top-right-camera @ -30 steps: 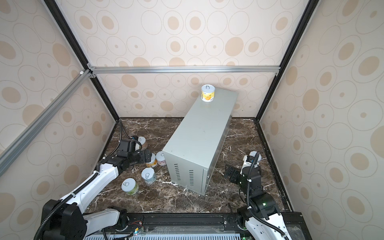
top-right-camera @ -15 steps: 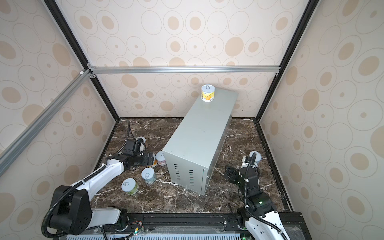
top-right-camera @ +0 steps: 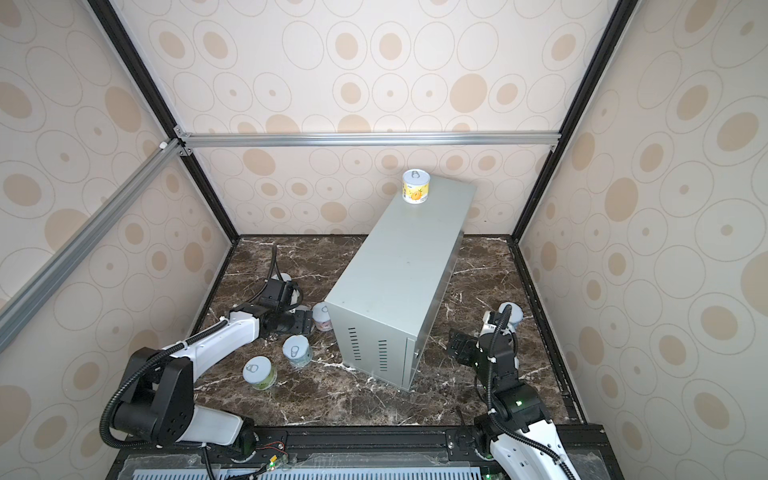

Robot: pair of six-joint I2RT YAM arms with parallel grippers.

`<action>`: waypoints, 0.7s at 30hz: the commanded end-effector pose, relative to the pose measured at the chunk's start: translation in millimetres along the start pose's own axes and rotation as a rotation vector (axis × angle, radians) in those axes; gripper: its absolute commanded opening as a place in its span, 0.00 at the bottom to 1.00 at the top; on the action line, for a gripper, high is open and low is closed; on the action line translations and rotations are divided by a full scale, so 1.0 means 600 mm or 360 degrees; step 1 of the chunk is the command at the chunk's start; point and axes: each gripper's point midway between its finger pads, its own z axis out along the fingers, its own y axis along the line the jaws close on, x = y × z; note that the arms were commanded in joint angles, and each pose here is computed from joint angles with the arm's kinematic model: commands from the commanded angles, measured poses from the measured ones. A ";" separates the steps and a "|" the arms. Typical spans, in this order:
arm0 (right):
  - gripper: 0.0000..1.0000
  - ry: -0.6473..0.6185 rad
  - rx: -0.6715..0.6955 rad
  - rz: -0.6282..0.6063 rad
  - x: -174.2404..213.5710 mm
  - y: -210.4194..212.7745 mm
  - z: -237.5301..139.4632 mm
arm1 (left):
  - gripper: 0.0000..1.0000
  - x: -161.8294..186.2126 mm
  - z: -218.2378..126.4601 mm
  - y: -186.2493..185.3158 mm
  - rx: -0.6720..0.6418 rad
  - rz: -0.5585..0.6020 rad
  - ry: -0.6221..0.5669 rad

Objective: Place and organize the canned foods onto the counter

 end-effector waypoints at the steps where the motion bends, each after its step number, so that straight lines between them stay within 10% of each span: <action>1: 0.99 0.0011 -0.0018 0.0012 0.005 0.003 0.007 | 0.90 -0.023 -0.002 0.000 -0.0035 0.0042 -0.0026; 21: 0.99 0.0064 -0.0059 0.0018 0.015 0.013 0.021 | 0.82 -0.035 0.046 -0.002 -0.0076 0.0058 0.0052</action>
